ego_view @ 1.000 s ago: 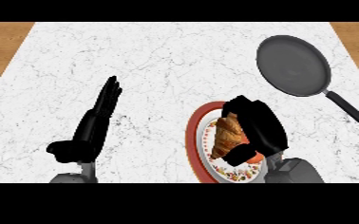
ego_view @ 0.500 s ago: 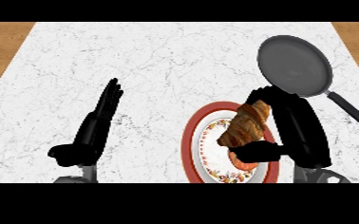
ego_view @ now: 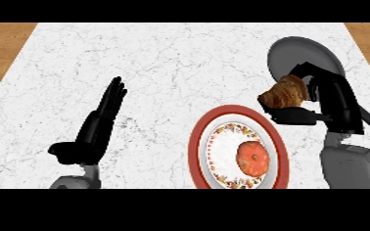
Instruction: Pick the croissant from the plate and place it in the pan
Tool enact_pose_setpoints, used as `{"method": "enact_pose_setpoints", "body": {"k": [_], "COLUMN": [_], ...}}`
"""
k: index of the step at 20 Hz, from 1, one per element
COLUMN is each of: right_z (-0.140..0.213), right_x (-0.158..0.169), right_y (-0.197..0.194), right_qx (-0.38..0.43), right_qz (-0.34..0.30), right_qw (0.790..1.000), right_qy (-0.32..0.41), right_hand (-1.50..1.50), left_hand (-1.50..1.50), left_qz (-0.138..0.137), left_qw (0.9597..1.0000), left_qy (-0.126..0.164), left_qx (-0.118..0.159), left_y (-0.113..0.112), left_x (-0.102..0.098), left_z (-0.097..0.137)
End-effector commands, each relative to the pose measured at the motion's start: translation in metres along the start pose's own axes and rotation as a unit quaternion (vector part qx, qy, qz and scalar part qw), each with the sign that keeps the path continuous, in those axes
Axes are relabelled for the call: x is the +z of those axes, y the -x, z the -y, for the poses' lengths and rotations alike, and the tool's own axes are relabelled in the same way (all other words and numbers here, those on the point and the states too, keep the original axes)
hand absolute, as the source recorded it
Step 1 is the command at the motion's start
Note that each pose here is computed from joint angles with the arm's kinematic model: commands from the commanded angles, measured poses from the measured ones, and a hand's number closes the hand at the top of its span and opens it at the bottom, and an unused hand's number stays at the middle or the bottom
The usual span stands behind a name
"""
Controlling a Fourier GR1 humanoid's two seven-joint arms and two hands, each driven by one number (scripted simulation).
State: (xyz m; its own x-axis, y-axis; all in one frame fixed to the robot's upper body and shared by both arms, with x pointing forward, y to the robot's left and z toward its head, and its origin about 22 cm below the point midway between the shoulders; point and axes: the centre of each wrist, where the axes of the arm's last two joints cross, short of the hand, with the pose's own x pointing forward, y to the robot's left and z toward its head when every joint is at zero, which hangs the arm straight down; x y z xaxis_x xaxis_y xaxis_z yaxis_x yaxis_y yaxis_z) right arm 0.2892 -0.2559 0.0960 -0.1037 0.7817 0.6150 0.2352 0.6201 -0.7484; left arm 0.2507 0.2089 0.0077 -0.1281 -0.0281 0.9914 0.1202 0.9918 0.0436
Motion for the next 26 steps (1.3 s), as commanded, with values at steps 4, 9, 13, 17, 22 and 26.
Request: {"method": "enact_pose_setpoints", "body": {"k": [4, 9, 13, 17, 22, 26], "right_z": [-0.001, 0.008, 0.011, 0.021, 0.021, 0.026], "right_x": [-0.047, -0.069, -0.091, -0.115, -0.101, -0.100], "right_y": [0.041, 0.088, 0.109, 0.110, 0.140, 0.147], "right_qx": [0.041, 0.070, 0.023, 0.025, 0.032, 0.099], "right_qz": [-0.004, 0.002, -0.026, -0.028, -0.091, -0.127], "right_qw": [0.995, 0.986, 0.983, 0.982, 0.991, 0.986], "right_qy": [0.096, 0.150, 0.178, 0.186, 0.095, -0.039], "right_hand": [1.50, 1.50, 1.50, 1.50, 1.50, -1.50], "left_hand": [0.00, 0.00, 0.00, 0.00, 0.00, 0.00], "left_qz": [0.001, 0.005, 0.006, 0.011, 0.015, 0.018], "left_qw": [1.0000, 0.9999, 0.9997, 0.9997, 0.9993, 0.9988], "left_qy": [0.007, 0.009, 0.023, 0.022, 0.035, 0.045], "left_qx": [-0.001, -0.004, 0.000, -0.002, 0.002, 0.005], "left_y": [0.003, 0.007, -0.005, -0.017, -0.014, -0.014], "left_x": [-0.001, 0.010, 0.004, -0.004, -0.016, -0.010], "left_z": [-0.002, 0.019, 0.019, 0.018, 0.028, 0.031]}}
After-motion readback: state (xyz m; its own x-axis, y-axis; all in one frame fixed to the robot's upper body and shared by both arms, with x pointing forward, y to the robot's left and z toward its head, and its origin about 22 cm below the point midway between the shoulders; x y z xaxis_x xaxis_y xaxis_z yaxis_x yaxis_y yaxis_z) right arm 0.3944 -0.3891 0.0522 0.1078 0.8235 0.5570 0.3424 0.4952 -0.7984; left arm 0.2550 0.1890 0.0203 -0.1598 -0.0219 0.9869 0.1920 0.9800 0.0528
